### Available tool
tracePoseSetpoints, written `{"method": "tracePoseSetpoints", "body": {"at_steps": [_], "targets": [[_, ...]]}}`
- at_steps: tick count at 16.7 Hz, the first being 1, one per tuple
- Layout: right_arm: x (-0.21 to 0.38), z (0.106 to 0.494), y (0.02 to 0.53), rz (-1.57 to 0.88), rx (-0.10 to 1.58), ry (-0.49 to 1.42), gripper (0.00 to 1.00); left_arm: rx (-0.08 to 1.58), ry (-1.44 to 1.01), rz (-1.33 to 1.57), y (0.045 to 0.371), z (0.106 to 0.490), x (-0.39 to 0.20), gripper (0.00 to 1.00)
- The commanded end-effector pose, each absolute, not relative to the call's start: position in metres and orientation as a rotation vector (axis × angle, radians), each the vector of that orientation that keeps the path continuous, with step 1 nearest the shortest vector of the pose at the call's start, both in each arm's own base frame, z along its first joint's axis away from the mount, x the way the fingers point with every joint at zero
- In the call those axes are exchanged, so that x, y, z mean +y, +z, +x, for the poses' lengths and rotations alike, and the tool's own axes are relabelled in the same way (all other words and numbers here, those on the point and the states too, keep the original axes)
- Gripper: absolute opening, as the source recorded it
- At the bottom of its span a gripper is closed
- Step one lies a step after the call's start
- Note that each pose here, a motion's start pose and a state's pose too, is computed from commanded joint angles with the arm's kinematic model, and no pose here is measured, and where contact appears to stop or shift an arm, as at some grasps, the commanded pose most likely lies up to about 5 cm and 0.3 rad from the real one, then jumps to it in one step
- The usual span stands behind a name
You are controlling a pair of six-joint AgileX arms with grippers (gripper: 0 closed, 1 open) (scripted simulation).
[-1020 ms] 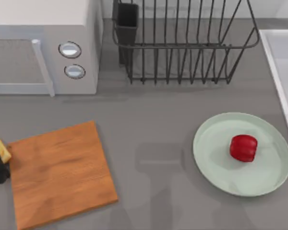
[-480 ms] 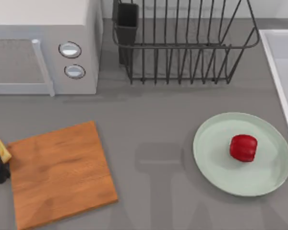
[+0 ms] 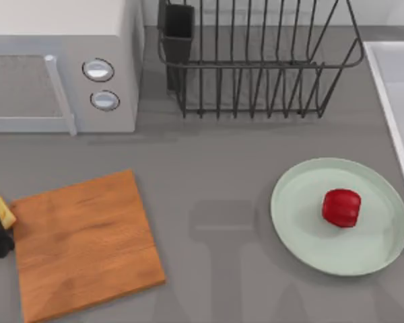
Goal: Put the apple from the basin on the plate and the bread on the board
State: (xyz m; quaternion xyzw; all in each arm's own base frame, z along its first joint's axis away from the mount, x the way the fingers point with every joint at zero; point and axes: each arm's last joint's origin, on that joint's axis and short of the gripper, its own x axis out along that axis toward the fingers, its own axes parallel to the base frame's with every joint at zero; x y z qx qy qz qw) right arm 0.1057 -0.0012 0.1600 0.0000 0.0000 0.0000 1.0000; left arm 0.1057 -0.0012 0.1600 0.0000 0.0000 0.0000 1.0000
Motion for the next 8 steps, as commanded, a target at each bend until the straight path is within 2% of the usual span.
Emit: {"method": "tracePoseSetpoints", "body": {"at_steps": [4,8], "targets": [[-0.001,0.106,0.160,0.000,0.000,0.000,1.00,0.058,0.001,0.058,0.163,0.108,0.002,1.00],[-0.001,0.106,0.160,0.000,0.000,0.000,1.00,0.266,-0.033,0.234,0.169,0.117,0.016,1.00]]}}
